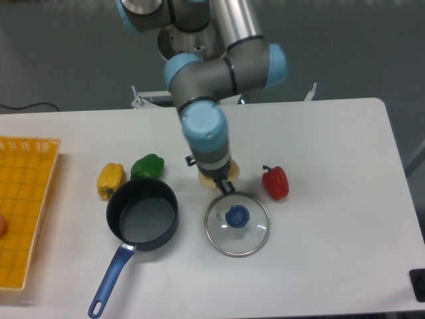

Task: Pick up the donuts
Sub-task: 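Lift the donut and carry it toward the red pepper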

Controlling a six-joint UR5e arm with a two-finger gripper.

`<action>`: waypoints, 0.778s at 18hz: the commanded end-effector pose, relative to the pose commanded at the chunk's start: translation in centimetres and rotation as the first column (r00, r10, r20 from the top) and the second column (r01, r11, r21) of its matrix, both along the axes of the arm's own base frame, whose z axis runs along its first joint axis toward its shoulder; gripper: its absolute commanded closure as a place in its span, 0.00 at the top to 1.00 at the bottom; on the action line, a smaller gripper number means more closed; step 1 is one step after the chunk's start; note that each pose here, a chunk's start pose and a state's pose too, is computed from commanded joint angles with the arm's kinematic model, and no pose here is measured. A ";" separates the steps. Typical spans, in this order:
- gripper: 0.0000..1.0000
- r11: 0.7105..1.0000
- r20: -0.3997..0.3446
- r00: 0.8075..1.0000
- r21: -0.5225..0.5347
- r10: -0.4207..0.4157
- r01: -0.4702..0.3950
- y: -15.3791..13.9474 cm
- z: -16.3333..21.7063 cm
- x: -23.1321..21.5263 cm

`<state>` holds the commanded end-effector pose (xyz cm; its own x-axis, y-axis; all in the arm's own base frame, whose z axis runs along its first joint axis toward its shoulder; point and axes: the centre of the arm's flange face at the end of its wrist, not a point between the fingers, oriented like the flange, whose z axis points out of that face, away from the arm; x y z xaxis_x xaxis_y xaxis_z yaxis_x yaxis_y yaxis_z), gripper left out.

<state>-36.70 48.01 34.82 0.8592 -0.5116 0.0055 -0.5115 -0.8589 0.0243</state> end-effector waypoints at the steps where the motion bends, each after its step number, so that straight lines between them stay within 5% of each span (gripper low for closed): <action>1: 0.31 1.000 0.001 1.000 0.003 0.002 -0.002 0.0 0.1 -0.1; 14: 0.31 1.000 0.015 1.000 0.020 0.022 -0.022 -1.1 0.9 -0.1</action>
